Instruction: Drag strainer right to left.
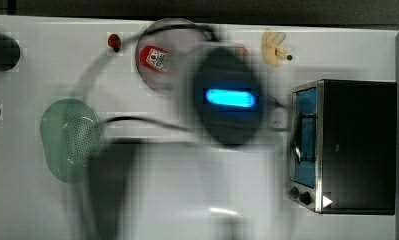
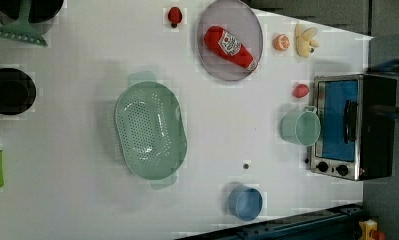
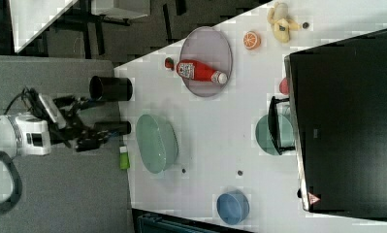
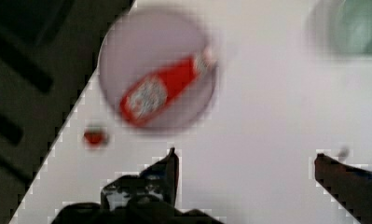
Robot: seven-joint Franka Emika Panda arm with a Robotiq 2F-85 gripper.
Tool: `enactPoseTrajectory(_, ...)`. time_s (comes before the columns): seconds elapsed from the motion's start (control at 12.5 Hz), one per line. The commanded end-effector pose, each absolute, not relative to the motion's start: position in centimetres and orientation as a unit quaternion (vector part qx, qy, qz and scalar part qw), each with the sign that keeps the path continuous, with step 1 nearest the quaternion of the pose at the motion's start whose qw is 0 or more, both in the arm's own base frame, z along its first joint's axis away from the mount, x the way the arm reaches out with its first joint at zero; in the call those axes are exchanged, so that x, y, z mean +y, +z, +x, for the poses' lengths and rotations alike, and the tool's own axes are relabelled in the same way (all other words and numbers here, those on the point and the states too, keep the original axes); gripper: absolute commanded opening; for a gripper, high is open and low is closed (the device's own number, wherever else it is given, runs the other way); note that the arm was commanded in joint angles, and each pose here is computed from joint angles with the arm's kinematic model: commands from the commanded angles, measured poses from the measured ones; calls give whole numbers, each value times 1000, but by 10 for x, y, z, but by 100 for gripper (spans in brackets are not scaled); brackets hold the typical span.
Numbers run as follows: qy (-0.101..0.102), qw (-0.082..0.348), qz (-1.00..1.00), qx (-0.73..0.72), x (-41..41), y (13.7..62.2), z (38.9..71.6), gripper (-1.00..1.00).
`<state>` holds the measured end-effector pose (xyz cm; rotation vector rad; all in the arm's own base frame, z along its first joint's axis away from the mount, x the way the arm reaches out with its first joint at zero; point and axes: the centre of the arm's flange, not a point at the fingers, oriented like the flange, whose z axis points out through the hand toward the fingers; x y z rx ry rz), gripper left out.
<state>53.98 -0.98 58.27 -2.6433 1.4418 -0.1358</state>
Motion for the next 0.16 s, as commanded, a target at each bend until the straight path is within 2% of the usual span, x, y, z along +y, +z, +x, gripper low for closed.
enactPoseTrajectory(0.08,-24,5,-920,391,-43,563,533,100)
enactPoseTrajectory(0.16,-26,11,-916,400,-55,568,529,100)
